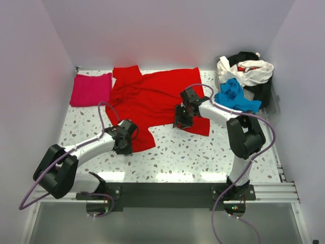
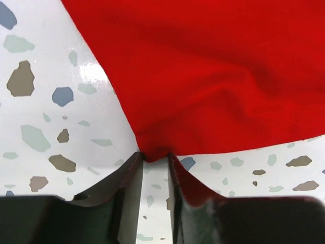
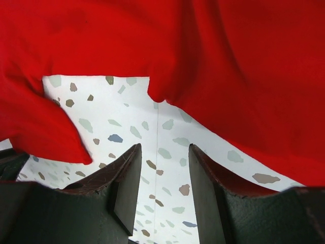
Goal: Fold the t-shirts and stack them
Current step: Flatten the tshirt out
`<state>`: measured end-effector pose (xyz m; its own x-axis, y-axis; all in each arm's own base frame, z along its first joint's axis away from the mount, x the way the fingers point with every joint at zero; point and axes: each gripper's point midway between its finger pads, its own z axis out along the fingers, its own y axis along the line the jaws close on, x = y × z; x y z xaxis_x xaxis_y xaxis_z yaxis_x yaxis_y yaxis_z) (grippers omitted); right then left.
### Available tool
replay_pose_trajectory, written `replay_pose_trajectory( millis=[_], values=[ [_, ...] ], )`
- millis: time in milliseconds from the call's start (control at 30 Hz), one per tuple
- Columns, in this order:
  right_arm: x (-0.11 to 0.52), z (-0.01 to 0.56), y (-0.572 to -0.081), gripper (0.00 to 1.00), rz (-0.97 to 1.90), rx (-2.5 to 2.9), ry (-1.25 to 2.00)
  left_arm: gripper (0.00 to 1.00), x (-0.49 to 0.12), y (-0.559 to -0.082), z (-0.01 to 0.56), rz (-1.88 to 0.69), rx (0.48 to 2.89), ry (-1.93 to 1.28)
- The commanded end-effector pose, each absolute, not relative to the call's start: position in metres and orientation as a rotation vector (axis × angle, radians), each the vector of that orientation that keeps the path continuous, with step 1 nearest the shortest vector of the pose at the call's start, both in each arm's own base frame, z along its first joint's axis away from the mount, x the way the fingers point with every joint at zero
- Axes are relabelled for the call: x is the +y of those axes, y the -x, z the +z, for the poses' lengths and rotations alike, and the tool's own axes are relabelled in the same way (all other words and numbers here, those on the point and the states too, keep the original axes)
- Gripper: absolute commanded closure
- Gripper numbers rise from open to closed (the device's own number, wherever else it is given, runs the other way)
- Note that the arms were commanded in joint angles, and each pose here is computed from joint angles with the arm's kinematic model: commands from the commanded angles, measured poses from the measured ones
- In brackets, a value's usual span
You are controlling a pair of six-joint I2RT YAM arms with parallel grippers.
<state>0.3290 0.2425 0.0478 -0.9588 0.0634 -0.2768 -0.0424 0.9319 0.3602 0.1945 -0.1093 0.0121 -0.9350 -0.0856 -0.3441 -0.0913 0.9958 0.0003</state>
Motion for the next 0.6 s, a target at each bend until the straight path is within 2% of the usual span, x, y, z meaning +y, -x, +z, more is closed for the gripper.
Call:
replay_pose_trajectory(
  millis=[0, 167, 267, 400, 567],
  values=[
    [0.247, 0.065, -0.334, 0.54, 0.592, 2.75, -0.012, 0.71, -0.12, -0.208, 0.014, -0.026, 2.749, 0.108],
    [0.247, 0.064, -0.334, 0.54, 0.593, 2.755, -0.012, 0.85, -0.121, -0.209, 0.014, -0.029, 2.747, 0.1],
    [0.247, 0.063, -0.334, 0.54, 0.593, 2.758, -0.012, 1.0, -0.12, -0.209, 0.016, -0.025, 2.743, 0.099],
    [0.245, 0.065, -0.335, 0.54, 0.58, 2.753, -0.008, 1.0, -0.118, -0.213, 0.024, -0.011, 2.722, 0.118],
    [0.229, 0.071, -0.34, 0.54, 0.526, 2.74, -0.041, 1.0, -0.113, -0.215, 0.063, -0.029, 2.651, 0.181]
  ],
)
